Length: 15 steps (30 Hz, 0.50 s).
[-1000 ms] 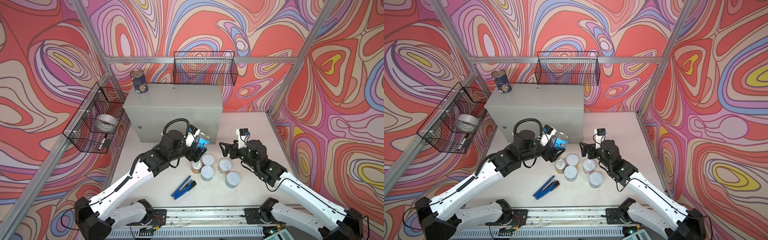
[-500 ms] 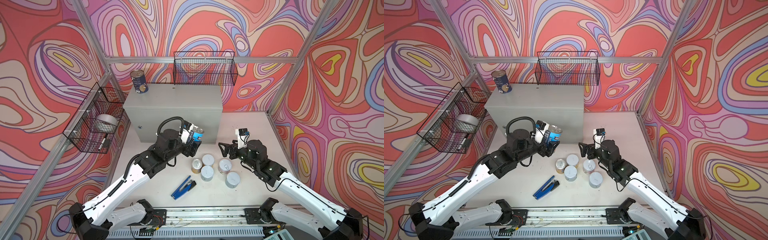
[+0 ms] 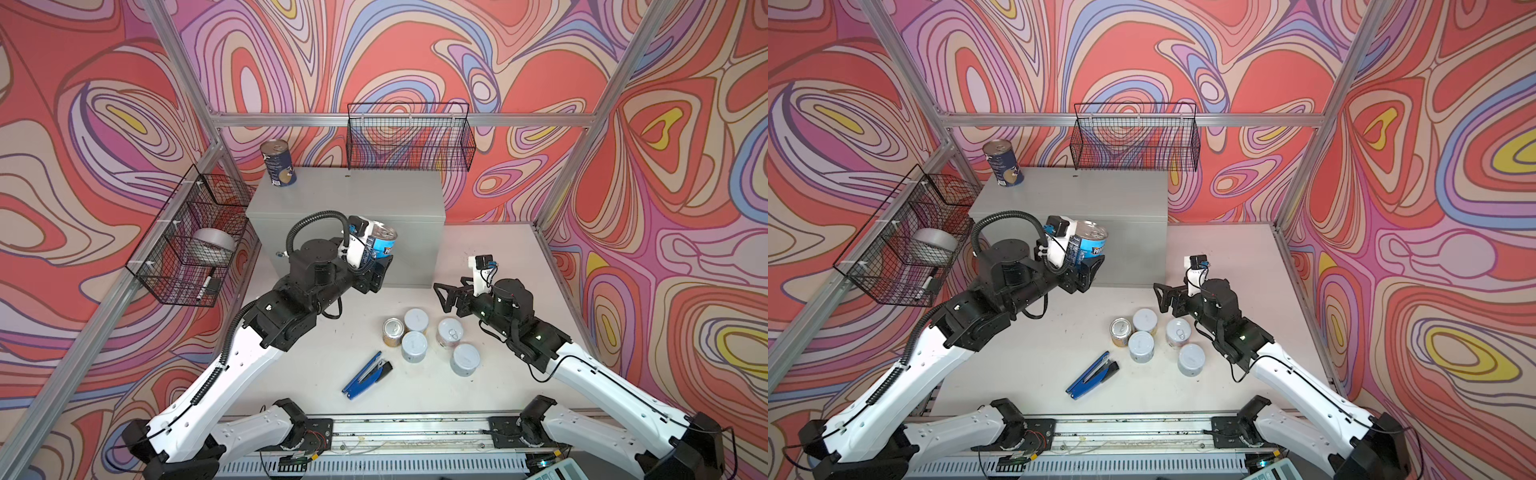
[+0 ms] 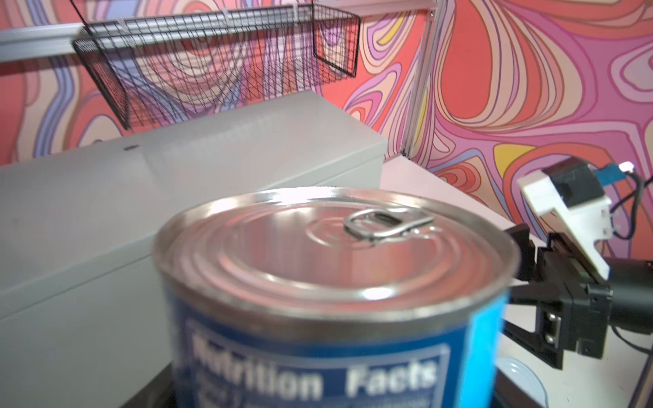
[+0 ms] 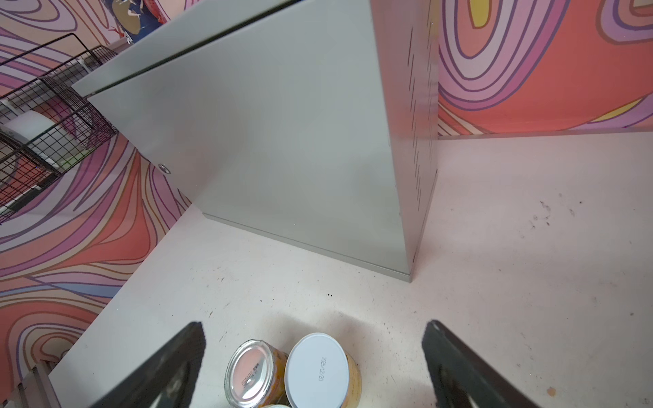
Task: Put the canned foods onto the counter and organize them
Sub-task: 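Lift the blue-labelled can with the left gripper up toward the cabinet top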
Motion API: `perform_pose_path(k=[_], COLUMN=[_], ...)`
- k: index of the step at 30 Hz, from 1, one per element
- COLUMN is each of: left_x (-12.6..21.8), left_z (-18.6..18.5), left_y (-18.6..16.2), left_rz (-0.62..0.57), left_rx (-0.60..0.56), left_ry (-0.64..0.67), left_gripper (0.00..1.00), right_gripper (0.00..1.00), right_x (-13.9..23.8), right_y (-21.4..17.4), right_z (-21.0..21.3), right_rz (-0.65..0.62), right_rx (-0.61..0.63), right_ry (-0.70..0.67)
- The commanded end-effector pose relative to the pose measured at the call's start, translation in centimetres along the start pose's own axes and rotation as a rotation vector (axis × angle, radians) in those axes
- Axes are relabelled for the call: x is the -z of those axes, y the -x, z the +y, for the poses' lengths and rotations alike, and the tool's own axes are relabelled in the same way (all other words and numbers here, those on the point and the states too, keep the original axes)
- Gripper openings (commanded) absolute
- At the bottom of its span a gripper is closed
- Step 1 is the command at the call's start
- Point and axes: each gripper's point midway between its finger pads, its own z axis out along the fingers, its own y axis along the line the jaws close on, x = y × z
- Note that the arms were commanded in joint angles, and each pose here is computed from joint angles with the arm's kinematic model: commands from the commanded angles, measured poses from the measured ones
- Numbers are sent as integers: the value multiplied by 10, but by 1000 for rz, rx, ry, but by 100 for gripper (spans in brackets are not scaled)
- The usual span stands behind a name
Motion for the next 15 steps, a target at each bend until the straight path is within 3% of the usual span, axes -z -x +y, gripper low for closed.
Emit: perform_pose_path(k=[1,15], left_x=[19,25], left_z=[21,80], left_y=[60,101], left_rz=[-198,-257], left_rx=[-5,-11], left_ry=[70,218], left_gripper=[62,63], right_gripper=[98,98], right_x=[-1,13], right_y=[-1,11], right_z=[4,8], right_rz=[-6,-11], right_rx=[16,78], right_ry=[25,22])
